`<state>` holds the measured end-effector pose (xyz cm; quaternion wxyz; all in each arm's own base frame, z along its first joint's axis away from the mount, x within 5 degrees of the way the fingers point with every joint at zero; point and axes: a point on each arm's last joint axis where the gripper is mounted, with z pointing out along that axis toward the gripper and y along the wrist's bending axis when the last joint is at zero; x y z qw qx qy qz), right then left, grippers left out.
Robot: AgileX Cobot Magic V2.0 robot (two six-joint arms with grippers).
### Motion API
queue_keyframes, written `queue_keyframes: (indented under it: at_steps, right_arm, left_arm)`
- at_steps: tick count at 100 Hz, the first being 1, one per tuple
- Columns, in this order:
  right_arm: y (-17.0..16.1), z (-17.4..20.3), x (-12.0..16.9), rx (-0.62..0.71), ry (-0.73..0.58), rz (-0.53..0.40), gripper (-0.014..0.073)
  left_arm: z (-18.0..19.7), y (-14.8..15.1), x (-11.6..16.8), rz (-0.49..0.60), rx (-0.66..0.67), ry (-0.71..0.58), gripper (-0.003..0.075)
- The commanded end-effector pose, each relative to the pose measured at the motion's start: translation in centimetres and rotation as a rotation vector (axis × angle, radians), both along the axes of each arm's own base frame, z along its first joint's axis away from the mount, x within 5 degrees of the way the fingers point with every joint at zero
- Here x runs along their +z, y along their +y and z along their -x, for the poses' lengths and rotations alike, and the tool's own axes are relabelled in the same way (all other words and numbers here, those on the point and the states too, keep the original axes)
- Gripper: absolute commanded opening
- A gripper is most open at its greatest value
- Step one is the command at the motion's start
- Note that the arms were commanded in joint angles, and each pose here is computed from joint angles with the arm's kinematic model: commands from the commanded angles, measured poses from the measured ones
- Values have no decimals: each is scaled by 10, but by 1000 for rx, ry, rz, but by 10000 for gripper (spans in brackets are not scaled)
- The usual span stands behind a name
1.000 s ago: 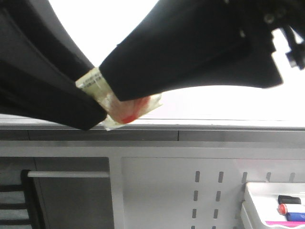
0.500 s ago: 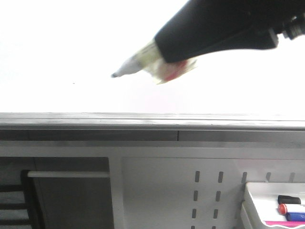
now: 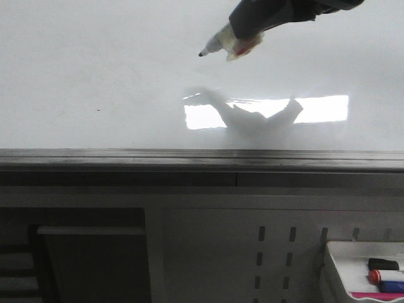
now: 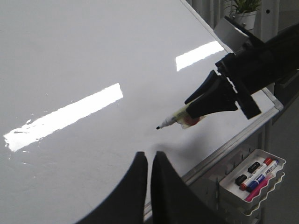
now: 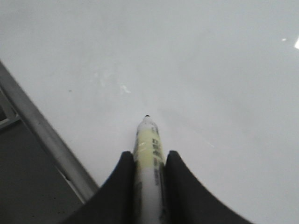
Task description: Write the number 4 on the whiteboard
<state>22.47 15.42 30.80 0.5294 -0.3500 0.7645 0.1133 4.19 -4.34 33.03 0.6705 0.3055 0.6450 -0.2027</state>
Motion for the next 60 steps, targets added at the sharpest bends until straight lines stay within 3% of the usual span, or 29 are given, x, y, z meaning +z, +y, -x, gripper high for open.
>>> queue_keyframes:
  at_steps: [1,35,60]
  right_arm:
    - [-7,-15,22,-72,-97,-62,-45]
    - [-15,-33,8,-128,-56,-32,-45]
    - [-2,-31,-9,-87,66,-33,-45]
  left_arm:
    - [1,2,12,87,15,-34,-20]
    - [1,2,12,90,13,-33,-20]
    - [1,2,12,90,13,-33,-20]
